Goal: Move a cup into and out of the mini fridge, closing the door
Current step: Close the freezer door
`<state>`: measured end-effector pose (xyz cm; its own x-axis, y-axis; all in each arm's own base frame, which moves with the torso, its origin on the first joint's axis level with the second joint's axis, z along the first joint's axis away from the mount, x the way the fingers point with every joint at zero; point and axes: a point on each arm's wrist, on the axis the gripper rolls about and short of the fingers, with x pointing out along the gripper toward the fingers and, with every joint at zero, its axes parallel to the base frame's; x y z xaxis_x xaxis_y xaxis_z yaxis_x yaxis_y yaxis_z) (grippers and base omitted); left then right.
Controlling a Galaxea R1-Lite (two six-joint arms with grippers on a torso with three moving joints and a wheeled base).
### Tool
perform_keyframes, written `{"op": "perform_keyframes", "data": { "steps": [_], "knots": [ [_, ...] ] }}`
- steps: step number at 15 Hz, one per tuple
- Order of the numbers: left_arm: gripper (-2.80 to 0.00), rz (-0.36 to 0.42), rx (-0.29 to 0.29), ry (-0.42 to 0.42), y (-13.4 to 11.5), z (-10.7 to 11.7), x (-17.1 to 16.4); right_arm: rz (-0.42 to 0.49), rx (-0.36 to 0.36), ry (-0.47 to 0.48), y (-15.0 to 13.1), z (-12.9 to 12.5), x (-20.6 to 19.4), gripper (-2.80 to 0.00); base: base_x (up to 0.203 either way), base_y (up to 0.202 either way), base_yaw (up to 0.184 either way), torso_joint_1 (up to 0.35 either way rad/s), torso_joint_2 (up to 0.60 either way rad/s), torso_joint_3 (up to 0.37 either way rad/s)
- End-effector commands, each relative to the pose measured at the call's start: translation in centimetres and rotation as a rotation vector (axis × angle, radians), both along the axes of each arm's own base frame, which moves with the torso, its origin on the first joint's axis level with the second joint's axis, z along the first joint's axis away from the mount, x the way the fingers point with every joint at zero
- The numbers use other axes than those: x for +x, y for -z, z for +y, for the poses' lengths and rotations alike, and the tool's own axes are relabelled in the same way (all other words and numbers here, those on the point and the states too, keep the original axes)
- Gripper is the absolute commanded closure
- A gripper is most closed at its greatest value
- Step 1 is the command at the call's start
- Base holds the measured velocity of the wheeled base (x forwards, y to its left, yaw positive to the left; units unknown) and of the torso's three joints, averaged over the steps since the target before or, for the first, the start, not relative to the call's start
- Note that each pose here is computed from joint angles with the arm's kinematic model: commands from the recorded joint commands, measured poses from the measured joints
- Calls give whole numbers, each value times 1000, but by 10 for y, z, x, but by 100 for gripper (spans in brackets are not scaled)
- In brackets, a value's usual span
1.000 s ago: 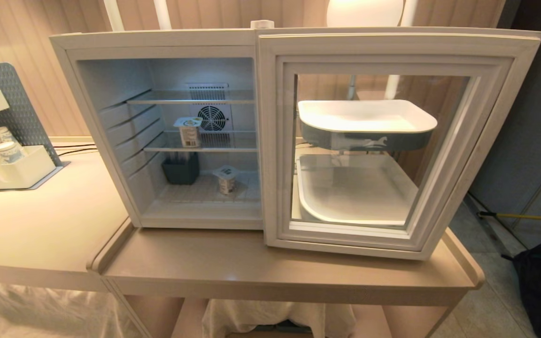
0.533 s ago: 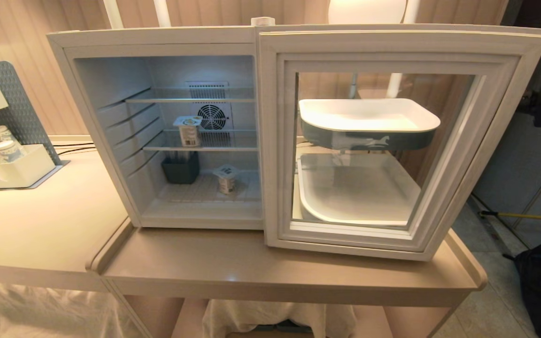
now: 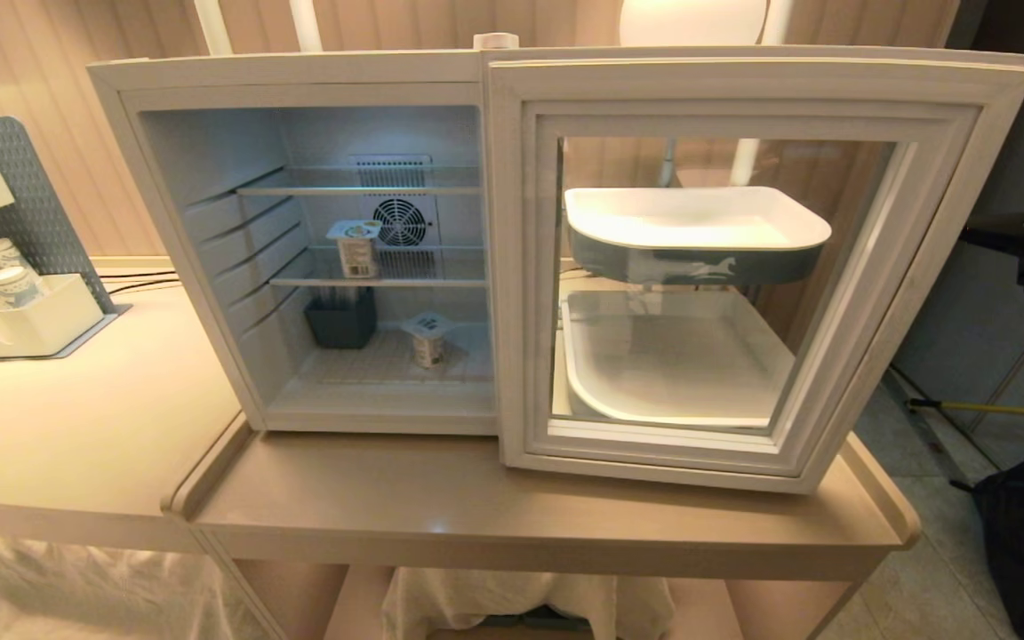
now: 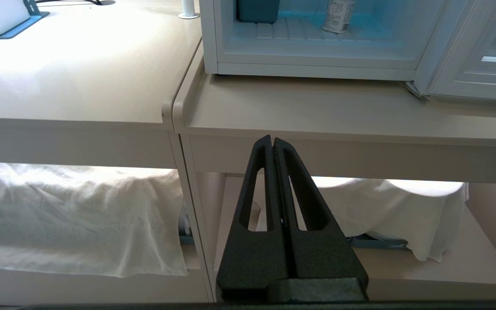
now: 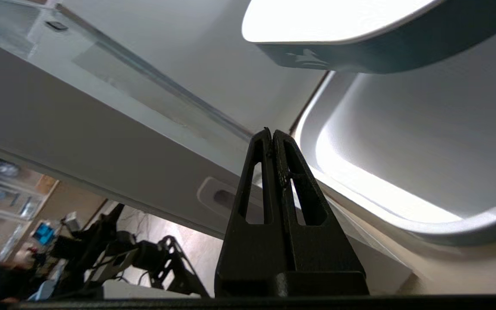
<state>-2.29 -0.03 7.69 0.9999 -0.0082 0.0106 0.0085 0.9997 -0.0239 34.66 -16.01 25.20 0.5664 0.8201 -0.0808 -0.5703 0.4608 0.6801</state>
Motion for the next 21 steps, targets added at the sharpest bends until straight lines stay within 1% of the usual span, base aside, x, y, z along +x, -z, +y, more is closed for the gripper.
{"op": "perform_keyframes", "data": {
  "steps": [1, 3, 6, 8, 11, 14, 17, 18, 19, 21],
  "knots": [
    [0, 1, -1, -1, 0, 0, 0, -22, -32, -6, -5, 13, -10, 0, 0, 0, 0, 0, 0, 0],
    [0, 1, -1, -1, 0, 0, 0, -3, -28, -31, 0, 27, -15, 0, 0, 0, 0, 0, 0, 0],
    [0, 1, -1, -1, 0, 0, 0, -8, -41, -96, 4, 56, -26, 0, 0, 0, 0, 0, 0, 0],
    [0, 1, -1, -1, 0, 0, 0, -26, -75, -121, 1, 76, -40, 0, 0, 0, 0, 0, 0, 0],
    [0, 1, -1, -1, 0, 0, 0, -65, -105, -151, -14, 100, -69, 0, 0, 0, 0, 0, 0, 0],
    [0, 1, -1, -1, 0, 0, 0, -91, -151, -142, -31, 123, -117, 0, 0, 0, 0, 0, 0, 0],
    [0, 1, -1, -1, 0, 0, 0, -99, -211, -135, -44, 150, -178, 0, 0, 0, 0, 0, 0, 0],
    [0, 1, -1, -1, 0, 0, 0, -88, -231, -153, -47, 163, -199, 0, 0, 0, 0, 0, 0, 0],
    [0, 1, -1, -1, 0, 0, 0, -73, -242, -194, -50, 176, -221, 0, 0, 0, 0, 0, 0, 0],
    [0, 1, -1, -1, 0, 0, 0, -46, -230, -266, -58, 192, -259, 0, 0, 0, 0, 0, 0, 0]
  ]
}}
